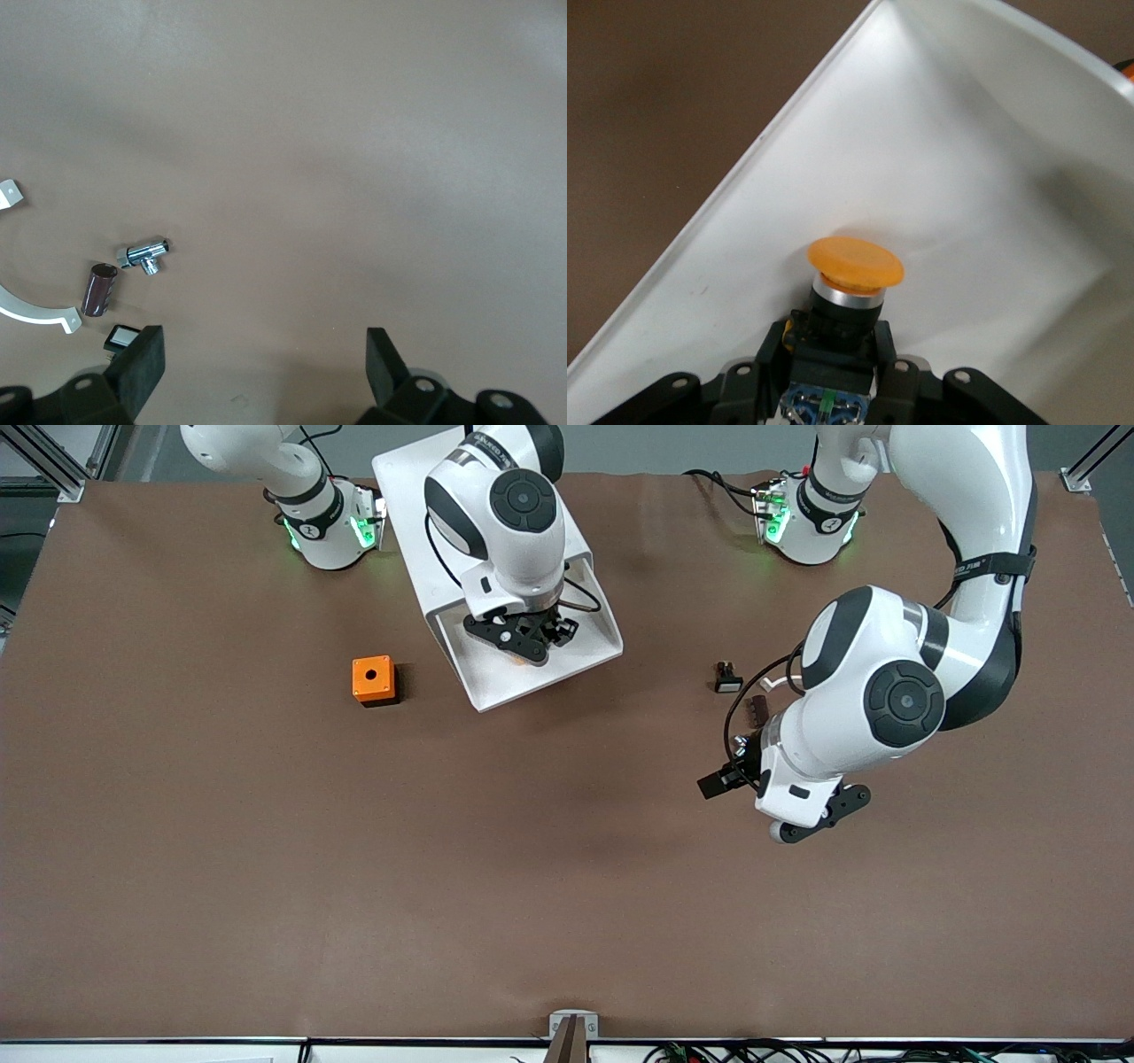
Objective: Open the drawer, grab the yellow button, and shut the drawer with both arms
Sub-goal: 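Lift the yellow button with the right gripper while the left gripper returns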
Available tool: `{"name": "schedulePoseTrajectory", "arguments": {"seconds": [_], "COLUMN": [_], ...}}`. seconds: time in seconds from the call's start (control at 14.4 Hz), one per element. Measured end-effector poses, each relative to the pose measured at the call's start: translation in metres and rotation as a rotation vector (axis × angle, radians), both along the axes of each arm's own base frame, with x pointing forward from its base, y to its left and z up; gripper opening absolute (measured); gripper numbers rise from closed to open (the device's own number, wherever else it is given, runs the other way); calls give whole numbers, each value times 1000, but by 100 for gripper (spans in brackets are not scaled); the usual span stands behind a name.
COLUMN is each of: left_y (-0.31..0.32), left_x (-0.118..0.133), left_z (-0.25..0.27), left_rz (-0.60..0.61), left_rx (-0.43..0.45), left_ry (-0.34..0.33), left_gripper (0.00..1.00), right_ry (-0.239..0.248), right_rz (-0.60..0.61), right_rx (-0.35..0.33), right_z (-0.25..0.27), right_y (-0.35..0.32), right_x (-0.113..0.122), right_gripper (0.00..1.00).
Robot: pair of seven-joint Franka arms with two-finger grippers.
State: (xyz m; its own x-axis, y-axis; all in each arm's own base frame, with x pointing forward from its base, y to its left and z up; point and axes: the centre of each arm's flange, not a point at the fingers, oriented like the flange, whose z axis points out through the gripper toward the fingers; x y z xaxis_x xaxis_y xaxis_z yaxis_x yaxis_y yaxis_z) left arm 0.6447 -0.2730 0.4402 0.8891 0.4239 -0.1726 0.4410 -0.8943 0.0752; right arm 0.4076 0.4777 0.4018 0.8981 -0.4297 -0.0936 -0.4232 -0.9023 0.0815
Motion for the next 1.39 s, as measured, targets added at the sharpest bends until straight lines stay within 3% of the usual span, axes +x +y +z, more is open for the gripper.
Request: {"name": "schedulePoseTrajectory", "arguments": {"seconds": [0.28, 0.76, 1.04, 1.39], "left_y": [0, -7, -55, -109], "left_x": [0, -3, -28, -62], "left_z": [0, 0, -2, -15], "left_rz": [0, -12, -93, -163], "left_rx": [0, -2, -28, -17], "left_ry": [0, 2, 19, 43], "left_gripper": [100, 100, 100, 100], "right_ry": [-24, -45, -7, 4], "right_rz": [-17, -76, 13, 105], "right_rx": [21, 49, 38, 62], "right_z": [16, 83, 96, 111], "right_y": [-2, -50, -95, -173], "right_x": [12, 73, 97, 123], "right_gripper": [42, 42, 42, 42]}}
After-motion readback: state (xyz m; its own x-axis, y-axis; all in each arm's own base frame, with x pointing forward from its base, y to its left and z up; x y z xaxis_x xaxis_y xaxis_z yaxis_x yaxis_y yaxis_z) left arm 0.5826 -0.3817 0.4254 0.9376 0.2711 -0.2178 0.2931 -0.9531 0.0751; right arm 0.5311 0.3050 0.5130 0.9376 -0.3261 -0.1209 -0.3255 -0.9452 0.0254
